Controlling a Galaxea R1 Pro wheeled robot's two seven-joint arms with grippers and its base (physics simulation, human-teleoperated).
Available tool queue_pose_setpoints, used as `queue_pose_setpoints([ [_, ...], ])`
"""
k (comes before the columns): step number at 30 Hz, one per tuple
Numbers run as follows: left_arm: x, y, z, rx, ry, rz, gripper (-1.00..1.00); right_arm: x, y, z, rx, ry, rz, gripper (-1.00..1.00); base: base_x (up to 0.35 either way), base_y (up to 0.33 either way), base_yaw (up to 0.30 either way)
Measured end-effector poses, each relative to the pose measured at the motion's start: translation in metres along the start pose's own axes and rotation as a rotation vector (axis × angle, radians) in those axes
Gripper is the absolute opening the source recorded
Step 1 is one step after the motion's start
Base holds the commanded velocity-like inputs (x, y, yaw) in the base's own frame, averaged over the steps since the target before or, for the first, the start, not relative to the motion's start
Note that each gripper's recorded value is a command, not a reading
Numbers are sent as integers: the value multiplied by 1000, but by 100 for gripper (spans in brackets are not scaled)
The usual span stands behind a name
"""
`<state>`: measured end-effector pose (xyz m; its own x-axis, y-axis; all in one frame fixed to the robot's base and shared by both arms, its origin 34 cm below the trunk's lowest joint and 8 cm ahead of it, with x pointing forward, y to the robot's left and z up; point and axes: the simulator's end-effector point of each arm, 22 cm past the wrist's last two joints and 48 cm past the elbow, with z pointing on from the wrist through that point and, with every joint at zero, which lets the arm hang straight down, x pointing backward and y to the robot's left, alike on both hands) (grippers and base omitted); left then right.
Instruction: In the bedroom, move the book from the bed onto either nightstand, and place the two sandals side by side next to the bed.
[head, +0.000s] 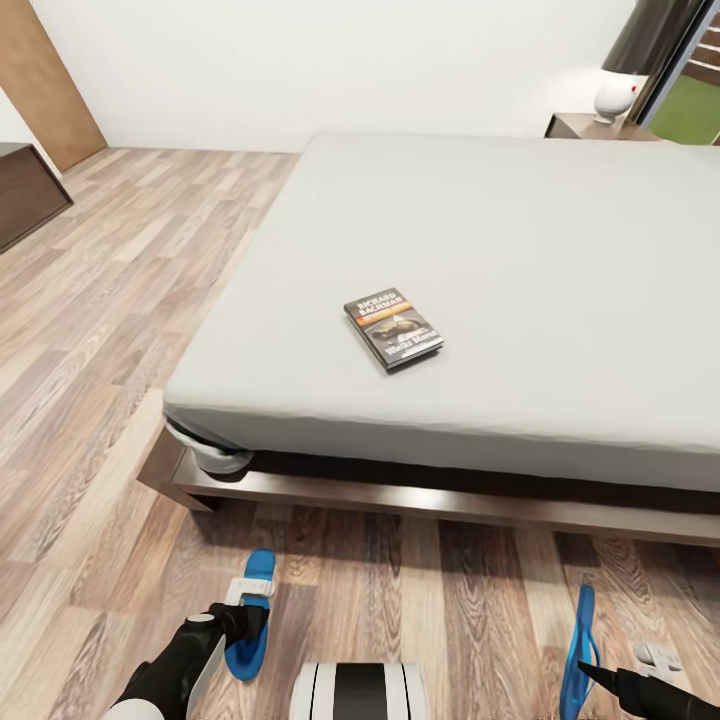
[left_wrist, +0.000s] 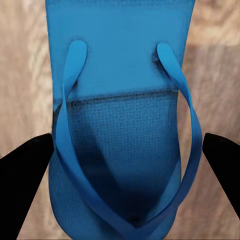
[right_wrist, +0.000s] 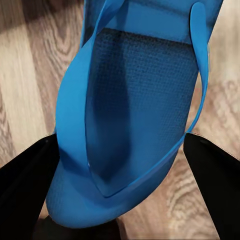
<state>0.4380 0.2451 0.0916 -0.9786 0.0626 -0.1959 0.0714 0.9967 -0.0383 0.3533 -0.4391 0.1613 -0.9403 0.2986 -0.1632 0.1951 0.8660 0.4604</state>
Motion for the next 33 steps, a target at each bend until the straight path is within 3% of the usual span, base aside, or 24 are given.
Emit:
queue_pose_setpoints([
  [33,41,-1,24,5,85,-4,-100,32,-17,13,26,74,35,-100,0,0,0],
])
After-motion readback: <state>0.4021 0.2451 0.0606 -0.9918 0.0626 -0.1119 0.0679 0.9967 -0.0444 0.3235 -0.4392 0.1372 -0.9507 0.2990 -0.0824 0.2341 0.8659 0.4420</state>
